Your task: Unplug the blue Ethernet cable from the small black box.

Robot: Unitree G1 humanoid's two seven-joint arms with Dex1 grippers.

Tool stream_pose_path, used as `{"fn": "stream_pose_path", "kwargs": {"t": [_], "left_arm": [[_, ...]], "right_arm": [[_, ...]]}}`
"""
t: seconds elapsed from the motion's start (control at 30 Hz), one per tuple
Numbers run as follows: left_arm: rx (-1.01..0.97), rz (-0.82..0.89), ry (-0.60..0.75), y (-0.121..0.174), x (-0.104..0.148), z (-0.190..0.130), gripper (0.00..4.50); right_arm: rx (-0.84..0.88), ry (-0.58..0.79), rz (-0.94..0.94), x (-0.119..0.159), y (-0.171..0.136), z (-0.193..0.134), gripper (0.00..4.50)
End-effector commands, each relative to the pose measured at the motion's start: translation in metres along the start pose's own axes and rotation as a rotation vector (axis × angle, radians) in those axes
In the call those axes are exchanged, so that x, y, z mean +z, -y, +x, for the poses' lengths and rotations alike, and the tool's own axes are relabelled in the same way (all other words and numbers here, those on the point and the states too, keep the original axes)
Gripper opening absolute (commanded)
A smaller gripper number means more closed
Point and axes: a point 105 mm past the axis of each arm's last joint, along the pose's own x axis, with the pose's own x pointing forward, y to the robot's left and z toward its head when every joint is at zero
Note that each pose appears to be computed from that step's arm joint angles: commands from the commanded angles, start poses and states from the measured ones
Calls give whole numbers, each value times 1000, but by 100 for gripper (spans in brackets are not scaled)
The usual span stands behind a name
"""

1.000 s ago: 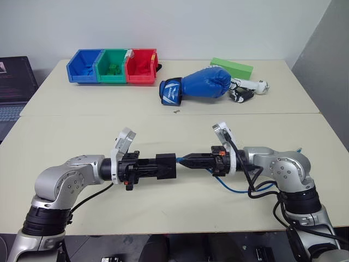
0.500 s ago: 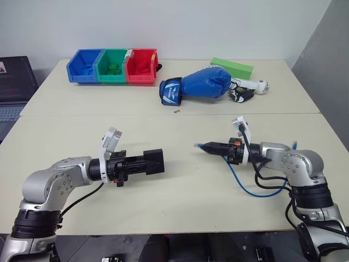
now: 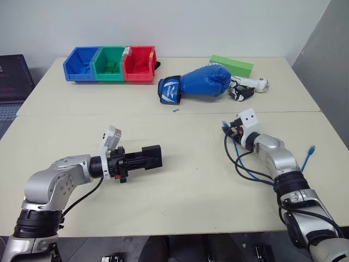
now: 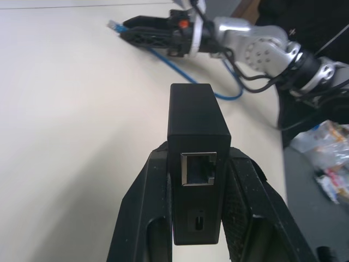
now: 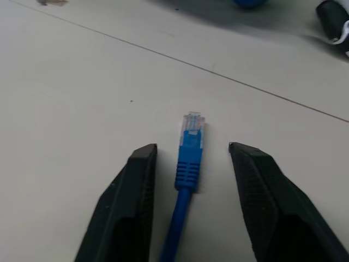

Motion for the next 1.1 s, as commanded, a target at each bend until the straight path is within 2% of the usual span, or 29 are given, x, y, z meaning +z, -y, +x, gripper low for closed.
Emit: {"fn": "stream_pose_path", "kwargs": {"t": [0.03, 0.2, 0.33, 0.47, 0.63, 0.8, 0.83, 0.9, 1.1], "left_arm": [[235, 126, 114, -34, 21, -3, 78], [615, 264, 233, -86, 42, -21, 78], [779, 356, 275, -104, 40, -31, 78], [902, 394, 268, -118, 25, -36, 78], [970, 333, 271, -129, 2, -35, 78], [1006, 287, 218, -135, -22, -39, 78], [1021, 266, 209, -137, -28, -42, 134], [1017, 249, 191, -137, -36, -45, 160], [1018, 237, 203, -134, -38, -52, 292]], "right_arm": [[108, 87, -34, 28, -5, -19, 315], [366, 195, -83, 66, -52, -45, 425], [457, 205, -154, 82, -83, -51, 425], [484, 199, -180, 93, -102, -48, 425], [559, 171, -172, 102, -118, -49, 425], [597, 158, -161, 105, -123, -51, 425], [599, 157, -162, 105, -123, -51, 427], [598, 153, -162, 105, -122, -52, 427], [587, 147, -169, 103, -120, -51, 427]]}}
